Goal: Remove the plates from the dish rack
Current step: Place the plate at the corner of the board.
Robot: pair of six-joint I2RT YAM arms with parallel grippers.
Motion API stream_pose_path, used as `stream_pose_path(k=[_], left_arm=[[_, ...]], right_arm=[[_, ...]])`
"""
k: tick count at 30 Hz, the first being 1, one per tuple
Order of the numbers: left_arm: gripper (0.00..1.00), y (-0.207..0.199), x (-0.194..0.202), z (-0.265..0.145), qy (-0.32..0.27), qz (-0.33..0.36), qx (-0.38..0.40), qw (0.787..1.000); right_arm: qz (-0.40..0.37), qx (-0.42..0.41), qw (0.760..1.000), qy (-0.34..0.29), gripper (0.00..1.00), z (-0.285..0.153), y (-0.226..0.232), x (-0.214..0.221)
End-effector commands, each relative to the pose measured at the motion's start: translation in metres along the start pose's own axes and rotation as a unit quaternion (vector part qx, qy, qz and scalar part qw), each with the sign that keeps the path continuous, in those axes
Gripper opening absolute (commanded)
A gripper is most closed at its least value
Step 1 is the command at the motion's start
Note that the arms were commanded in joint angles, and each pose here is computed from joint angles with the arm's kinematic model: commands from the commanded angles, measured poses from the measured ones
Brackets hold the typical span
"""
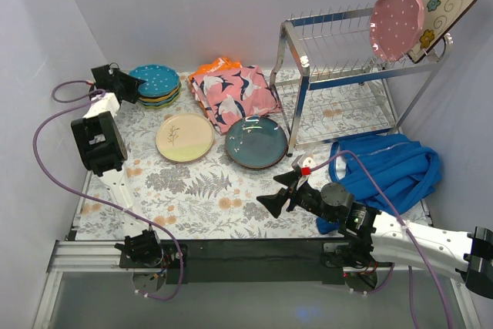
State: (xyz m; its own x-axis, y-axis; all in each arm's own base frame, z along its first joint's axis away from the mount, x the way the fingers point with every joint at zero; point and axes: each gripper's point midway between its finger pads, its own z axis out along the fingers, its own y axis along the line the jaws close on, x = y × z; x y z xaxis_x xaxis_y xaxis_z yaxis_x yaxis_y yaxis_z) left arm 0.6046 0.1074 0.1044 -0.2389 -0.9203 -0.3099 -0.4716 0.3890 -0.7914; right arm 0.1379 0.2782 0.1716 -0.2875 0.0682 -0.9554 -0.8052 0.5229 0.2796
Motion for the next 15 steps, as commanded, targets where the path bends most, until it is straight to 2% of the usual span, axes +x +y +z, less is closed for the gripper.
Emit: stream_pose_path(k=[1,5,15], left_arm=[[0.47,-0.048,-0.032,-0.038,-0.045,0.039,0.014,0.998],[0.48,-0.063,-0.041,-0.051,-0.061,0.053,0.017,0.997],[0.48,-0.06,-0.05,-0.076,-0.087,0.049,-0.03,0.995]], right_arm=[[-0.003,-0.017,0.999,-0.031,0.96,0.002,0.01,-0.021],[-0.004,-0.019,0.999,-0.03,0.96,0.003,0.01,-0.021],[-0.005,-0.025,0.999,-0.03,0.96,0.002,0.013,-0.021]])
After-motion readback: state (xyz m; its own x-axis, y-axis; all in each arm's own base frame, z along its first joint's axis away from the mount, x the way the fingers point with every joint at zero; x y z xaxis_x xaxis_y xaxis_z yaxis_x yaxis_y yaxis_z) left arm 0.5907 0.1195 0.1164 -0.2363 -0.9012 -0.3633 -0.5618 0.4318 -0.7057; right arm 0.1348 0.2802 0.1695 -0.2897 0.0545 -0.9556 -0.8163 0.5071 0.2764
